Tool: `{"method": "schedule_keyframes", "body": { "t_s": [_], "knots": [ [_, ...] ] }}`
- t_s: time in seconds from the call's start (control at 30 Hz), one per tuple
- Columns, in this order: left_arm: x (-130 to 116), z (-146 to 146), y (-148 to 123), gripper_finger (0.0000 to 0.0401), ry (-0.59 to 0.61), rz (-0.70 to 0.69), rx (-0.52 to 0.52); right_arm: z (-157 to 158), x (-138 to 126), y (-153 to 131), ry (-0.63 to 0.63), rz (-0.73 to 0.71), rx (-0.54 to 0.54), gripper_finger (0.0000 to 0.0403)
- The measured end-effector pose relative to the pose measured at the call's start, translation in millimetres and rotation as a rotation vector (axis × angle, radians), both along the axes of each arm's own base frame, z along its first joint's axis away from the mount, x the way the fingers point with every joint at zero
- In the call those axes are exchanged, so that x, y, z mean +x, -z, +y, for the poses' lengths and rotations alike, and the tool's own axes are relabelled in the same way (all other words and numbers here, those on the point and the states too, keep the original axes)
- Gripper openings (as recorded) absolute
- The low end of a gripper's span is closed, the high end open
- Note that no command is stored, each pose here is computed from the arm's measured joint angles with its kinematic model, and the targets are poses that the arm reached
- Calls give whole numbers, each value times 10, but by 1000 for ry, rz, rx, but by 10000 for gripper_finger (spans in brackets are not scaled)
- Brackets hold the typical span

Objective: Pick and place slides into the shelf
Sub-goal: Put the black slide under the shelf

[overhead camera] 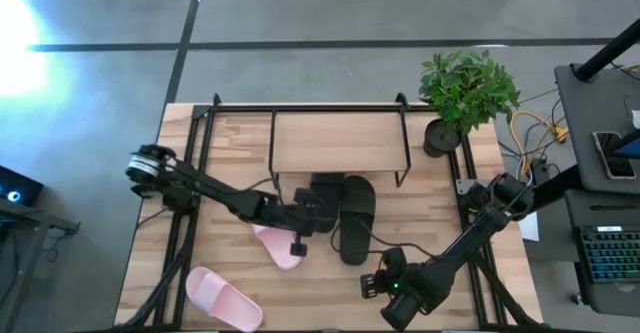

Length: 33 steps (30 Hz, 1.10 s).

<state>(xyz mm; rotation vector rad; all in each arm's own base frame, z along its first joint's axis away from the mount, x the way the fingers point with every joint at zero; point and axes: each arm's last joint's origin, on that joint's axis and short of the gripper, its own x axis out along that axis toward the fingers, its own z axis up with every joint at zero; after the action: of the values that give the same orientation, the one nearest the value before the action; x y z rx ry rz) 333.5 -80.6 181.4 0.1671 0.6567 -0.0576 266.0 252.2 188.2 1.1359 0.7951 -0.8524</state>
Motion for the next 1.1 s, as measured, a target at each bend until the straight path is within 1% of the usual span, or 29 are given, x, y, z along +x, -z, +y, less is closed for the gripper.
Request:
{"method": "schedule_keyframes", "body": {
  "t_s": [0.13, 0.27, 0.4, 0.6, 0.73, 0.9, 1.1],
  "knots": [
    [38, 7, 180, 0, -34, 85, 52, 10, 19, -6, 10, -28, 9, 9],
    [60, 10, 289, 0, -38, 114, 60, 28, 100, -30, -12, -87, 37, 9],
    [71, 11, 339, 0, -46, 123, 61, -20, 241, -40, -48, -130, 42, 9],
    [81, 12, 374, 0, -49, 127, 62, -258, 431, -38, -86, -107, -26, 9],
    [79, 12, 374, 0, -47, 128, 60, -347, 497, 25, -92, -74, -23, 9],
    [76, 12, 374, 0, -48, 130, 60, -216, 488, 124, -103, -81, 26, 9],
    [75, 12, 373, 0, -47, 130, 58, -102, 459, 335, -32, -69, 37, 9]
  ]
}}
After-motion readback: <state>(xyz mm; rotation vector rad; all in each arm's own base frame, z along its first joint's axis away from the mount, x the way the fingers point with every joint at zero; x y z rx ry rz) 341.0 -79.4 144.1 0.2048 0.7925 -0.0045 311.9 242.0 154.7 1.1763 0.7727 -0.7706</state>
